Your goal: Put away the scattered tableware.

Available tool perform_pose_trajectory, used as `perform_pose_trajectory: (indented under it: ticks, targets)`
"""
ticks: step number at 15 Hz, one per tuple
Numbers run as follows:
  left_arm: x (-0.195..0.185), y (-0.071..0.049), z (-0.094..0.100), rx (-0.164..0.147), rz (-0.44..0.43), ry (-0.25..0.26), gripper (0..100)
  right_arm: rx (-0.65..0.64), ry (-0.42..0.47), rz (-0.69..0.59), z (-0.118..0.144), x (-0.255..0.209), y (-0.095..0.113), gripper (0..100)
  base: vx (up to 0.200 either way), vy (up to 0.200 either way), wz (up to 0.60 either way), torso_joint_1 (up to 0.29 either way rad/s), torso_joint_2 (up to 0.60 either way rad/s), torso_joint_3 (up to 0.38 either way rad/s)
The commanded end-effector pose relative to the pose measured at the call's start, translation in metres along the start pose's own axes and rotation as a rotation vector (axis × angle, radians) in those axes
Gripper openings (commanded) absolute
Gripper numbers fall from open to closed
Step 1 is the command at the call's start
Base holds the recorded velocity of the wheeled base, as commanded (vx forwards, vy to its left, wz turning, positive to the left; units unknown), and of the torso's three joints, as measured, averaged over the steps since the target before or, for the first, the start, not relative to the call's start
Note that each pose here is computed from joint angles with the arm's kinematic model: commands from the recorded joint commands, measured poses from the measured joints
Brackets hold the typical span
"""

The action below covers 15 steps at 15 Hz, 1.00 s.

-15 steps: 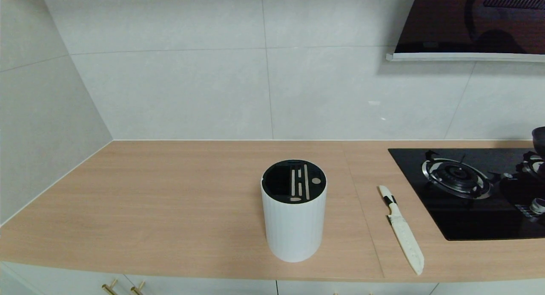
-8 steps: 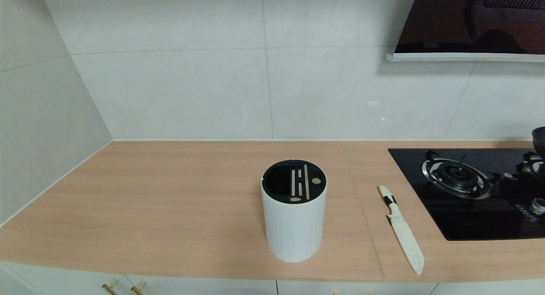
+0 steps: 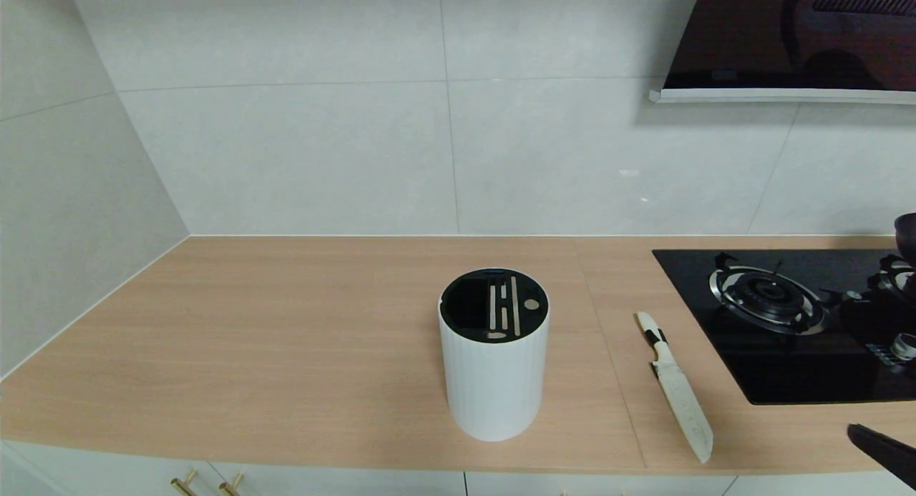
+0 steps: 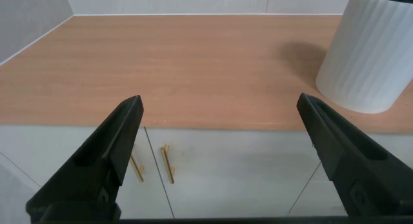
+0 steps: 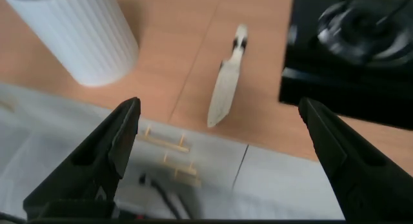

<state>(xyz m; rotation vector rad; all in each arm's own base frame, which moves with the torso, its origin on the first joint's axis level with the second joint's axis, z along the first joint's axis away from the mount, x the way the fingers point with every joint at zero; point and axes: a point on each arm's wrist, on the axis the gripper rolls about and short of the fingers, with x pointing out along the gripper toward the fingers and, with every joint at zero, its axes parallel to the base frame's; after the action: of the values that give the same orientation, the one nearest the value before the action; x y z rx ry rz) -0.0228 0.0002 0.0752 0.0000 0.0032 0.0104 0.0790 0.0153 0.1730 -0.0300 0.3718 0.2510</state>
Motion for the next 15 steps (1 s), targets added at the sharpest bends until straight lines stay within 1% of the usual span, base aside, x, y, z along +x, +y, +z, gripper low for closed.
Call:
perform_pose_trajectory:
  ticks: [1,2,3,4,7,8,9,12,13,14,15]
  targets:
    - [0.000,0.000,0.000,0.000,0.000,0.000,100,0.000,0.214,0.019,0.011,0.084,-0.004,100,0.000,0.000,0.00,0.000,0.00,0.000]
    - [0.000,0.000,0.000,0.000,0.000,0.000,100,-0.005,0.228,0.024,0.011,0.098,-0.003,100,0.000,0.000,0.00,0.000,0.00,0.000]
    - [0.000,0.000,0.000,0.000,0.000,0.000,100,-0.005,0.233,0.025,0.011,0.100,-0.003,100,0.000,0.000,0.00,0.000,0.00,0.000]
    - [0.000,0.000,0.000,0.000,0.000,0.001,100,-0.006,0.261,0.029,0.012,0.123,-0.003,100,0.000,0.000,0.00,0.000,0.00,0.000]
    - [0.000,0.000,0.000,0.000,0.000,0.001,100,-0.010,0.306,0.020,0.016,0.158,-0.002,100,0.000,0.000,0.00,0.000,0.00,0.000]
    - [0.000,0.000,0.000,0.000,0.000,0.001,100,-0.011,0.338,0.007,0.013,0.176,-0.003,100,0.000,0.000,0.00,0.000,0.00,0.000]
    - [0.000,0.000,0.000,0.000,0.000,0.001,100,-0.008,0.363,0.000,0.009,0.193,-0.003,100,0.000,0.000,0.00,0.000,0.00,0.000]
    - [0.000,0.000,0.000,0.000,0.000,0.001,100,-0.022,0.386,-0.043,-0.012,0.228,-0.004,100,0.000,0.000,0.00,0.000,0.00,0.000]
    - [0.000,0.000,0.000,0.000,0.000,0.000,100,-0.023,0.389,-0.044,-0.013,0.229,-0.004,100,0.000,0.000,0.00,0.000,0.00,0.000]
    - [0.000,0.000,0.000,0.000,0.000,0.001,100,-0.030,0.408,-0.061,-0.026,0.244,-0.002,100,0.000,0.000,0.00,0.000,0.00,0.000]
    - [0.000,0.000,0.000,0.000,0.000,0.000,100,-0.029,0.402,-0.065,-0.031,0.250,-0.002,100,0.000,0.000,0.00,0.000,0.00,0.000]
